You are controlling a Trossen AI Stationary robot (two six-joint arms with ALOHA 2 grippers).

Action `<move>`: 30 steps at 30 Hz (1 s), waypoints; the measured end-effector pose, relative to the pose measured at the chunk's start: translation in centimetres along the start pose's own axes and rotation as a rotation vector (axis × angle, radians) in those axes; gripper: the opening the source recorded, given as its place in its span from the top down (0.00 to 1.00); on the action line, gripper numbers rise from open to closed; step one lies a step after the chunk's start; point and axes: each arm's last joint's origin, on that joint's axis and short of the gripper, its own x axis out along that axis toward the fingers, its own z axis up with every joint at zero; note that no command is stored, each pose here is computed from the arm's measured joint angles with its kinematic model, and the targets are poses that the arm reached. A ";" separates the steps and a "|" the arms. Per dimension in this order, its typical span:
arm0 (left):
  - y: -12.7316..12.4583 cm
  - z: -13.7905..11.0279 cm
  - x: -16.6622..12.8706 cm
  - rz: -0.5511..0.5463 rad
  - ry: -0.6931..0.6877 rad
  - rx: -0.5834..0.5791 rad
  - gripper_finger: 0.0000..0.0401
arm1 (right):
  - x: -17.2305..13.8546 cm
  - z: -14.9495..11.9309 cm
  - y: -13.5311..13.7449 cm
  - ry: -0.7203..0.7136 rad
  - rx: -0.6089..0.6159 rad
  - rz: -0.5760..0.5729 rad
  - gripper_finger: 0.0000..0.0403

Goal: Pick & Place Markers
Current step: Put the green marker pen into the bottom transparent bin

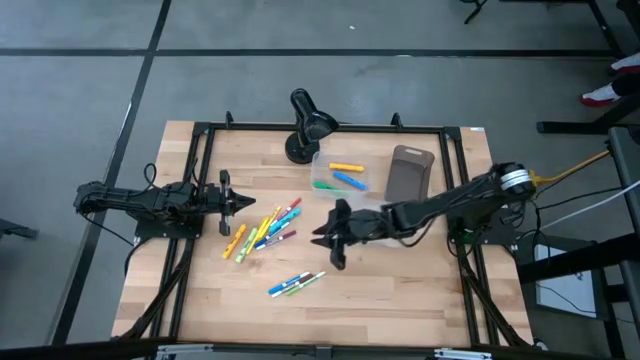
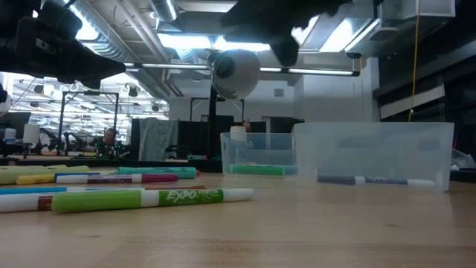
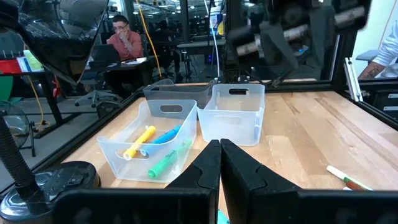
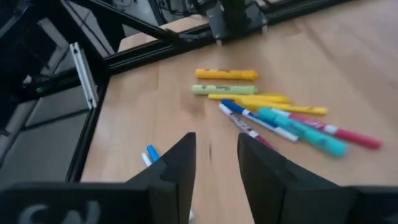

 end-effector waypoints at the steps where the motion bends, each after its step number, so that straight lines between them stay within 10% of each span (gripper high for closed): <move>1: 0.0 0.0 0.0 0.000 -0.001 0.000 0.99 | 0.7 -0.5 0.0 0.001 0.011 0.009 0.71; 10: 0.0 0.0 0.0 0.000 0.000 0.000 0.99 | 6.0 -6.5 1.2 0.105 -0.312 0.328 0.71; 30: 0.0 0.0 0.0 0.000 0.000 0.000 0.98 | 9.9 -10.8 3.3 0.227 -0.623 0.369 0.71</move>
